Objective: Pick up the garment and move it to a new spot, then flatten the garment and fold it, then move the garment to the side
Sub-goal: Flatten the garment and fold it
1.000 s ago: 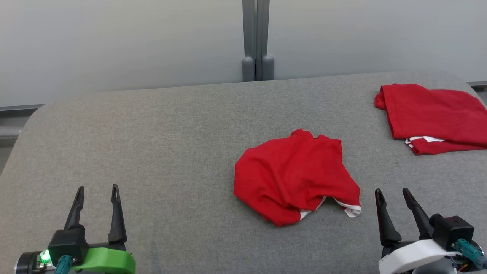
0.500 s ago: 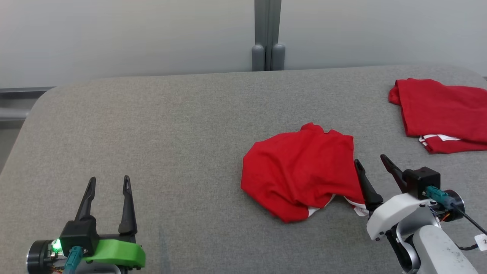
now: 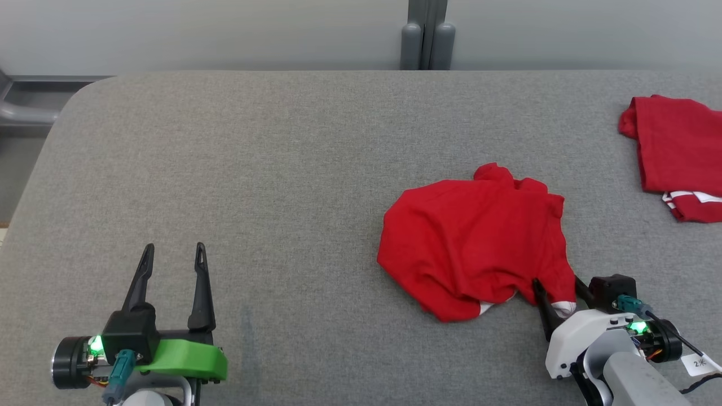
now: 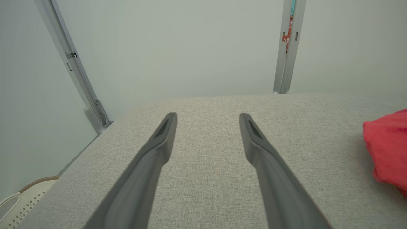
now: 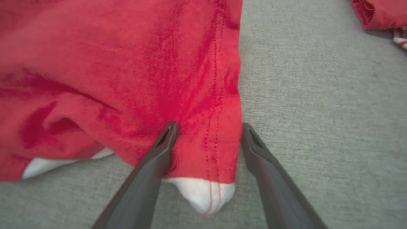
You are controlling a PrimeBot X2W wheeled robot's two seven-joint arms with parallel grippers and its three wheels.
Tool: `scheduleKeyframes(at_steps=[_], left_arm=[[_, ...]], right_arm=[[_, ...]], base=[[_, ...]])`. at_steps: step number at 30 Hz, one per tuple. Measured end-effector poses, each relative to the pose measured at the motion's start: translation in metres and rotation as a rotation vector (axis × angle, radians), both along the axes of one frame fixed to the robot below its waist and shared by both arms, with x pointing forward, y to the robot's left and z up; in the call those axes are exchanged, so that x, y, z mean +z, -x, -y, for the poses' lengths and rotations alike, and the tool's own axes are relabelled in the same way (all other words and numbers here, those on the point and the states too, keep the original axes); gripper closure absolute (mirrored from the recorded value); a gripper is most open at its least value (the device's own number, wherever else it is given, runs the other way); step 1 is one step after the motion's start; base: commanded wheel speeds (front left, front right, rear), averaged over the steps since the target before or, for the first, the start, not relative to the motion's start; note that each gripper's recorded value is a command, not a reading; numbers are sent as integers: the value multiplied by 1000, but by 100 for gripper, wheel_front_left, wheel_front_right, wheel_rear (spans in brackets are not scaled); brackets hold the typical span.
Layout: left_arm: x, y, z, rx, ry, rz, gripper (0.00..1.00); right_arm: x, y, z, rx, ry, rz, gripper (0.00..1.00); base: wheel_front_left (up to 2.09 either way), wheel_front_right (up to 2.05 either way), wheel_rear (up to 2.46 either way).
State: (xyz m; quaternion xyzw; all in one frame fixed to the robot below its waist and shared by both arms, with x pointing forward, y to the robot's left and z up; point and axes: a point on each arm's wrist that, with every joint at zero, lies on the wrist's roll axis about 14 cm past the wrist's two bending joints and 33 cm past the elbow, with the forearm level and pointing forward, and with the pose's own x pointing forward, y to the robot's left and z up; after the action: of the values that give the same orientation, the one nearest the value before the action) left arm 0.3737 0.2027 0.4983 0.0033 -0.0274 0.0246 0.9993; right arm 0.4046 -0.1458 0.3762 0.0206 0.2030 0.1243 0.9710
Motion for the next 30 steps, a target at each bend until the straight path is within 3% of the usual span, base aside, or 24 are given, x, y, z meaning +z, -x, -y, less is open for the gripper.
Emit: scheduleKeyframes(at_steps=[6,7,8,9,14,23,30], left_arm=[[1,-2,-1,5,-4,4,0],[2,-2,-1,4,-4,4,0],[2,-3,-1,4,-4,5,0],[2,-3,0,2,-4,6,0],[5,-4,3,-6,-3,15,0],[9,-4,4,-8,-4,28,0],[13,0,0,5,6,40,0]], right_arm=[[-13,5,-8,0,-20,-39,0],[-13,5,-10,-1,-28,-43,58],[-13,6,-11,-6,-37,-43,84],[-13,6,-12,-7,-42,-43,100],[-1,1,2,-53,-63,-11,100],[46,-21,131,-291,61,126,100],[93,-38,154,-316,104,260,100]], base=[[0,0,0],[0,0,0],[0,0,0],[0,0,0],[0,0,0],[0,0,0],[0,0,0]])
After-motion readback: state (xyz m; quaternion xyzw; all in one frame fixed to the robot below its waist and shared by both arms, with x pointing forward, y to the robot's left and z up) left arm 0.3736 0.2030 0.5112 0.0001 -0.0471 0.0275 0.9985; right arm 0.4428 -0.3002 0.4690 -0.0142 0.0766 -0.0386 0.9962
